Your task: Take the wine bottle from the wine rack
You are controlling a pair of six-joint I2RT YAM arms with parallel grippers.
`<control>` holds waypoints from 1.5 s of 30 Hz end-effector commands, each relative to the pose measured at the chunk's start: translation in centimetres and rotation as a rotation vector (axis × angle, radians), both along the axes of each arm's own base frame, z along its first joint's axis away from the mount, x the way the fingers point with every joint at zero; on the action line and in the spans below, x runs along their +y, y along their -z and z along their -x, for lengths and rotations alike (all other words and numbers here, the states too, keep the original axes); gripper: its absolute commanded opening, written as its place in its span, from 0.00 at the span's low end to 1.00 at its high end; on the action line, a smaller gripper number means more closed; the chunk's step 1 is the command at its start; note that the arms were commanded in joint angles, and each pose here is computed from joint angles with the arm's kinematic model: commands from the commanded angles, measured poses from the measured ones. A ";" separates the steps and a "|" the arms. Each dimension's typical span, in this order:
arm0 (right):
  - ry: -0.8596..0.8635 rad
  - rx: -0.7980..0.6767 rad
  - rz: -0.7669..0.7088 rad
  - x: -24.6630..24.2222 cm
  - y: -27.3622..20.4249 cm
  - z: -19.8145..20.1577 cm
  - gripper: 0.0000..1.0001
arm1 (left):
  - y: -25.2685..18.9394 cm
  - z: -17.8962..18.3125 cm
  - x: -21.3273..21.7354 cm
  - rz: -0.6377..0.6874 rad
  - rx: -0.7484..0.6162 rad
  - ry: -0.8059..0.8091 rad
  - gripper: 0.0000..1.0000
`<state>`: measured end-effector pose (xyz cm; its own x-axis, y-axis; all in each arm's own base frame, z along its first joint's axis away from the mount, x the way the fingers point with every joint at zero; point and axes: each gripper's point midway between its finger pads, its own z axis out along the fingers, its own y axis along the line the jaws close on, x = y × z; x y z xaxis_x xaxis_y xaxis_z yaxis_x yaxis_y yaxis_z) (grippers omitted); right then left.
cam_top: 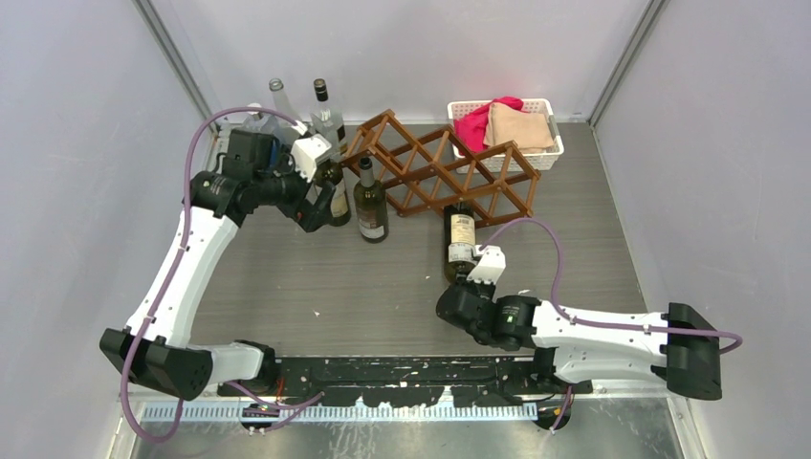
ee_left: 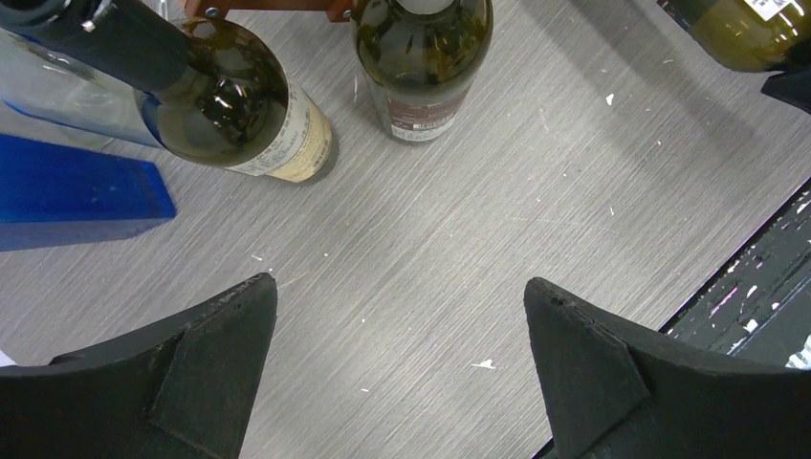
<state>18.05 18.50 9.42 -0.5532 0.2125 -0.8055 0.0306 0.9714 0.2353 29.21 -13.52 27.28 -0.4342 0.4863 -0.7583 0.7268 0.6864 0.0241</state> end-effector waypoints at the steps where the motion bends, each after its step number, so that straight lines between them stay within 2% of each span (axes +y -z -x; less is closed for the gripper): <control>1: 0.089 -0.080 -0.118 -0.3 -2.3 -0.3 0.01 | -1.7 -0.3 -0.3 0.040 -0.092 0.020 1.00; 12: 0.103 -0.077 -0.162 -2.5 -3.0 1.4 0.01 | -0.1 -0.6 -0.2 0.017 -0.057 0.018 0.99; 17: 0.137 -0.063 -0.137 -3.0 -2.6 1.9 0.01 | 0.7 -0.8 -0.1 0.009 -0.050 0.015 0.99; 24: 0.131 -0.061 -0.128 -1.2 -2.0 2.6 0.01 | 1.1 -0.9 -0.1 0.002 -0.046 0.018 0.99; 30: 0.072 -0.052 -0.144 0.2 -5.0 3.7 0.01 | 0.7 -0.5 -0.3 0.005 -0.055 0.051 0.99; 36: -0.092 0.061 -0.190 2.6 -8.6 5.9 0.01 | -0.6 1.4 -1.4 0.039 -0.071 0.174 1.00; 41: -0.205 0.217 -0.146 3.6 -10.5 8.7 0.01 | -1.0 4.4 -2.6 0.075 -0.107 0.349 1.00; 45: -0.292 0.274 -0.160 5.2 -13.3 9.9 0.01 | -1.3 6.4 -3.5 0.079 -0.167 0.477 1.00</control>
<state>8.54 22.01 18.20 -0.7906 0.1492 -0.5939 -0.0848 0.9338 0.3475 25.59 -15.55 26.81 -0.2356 0.5526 -0.7994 0.8914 0.4507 0.0489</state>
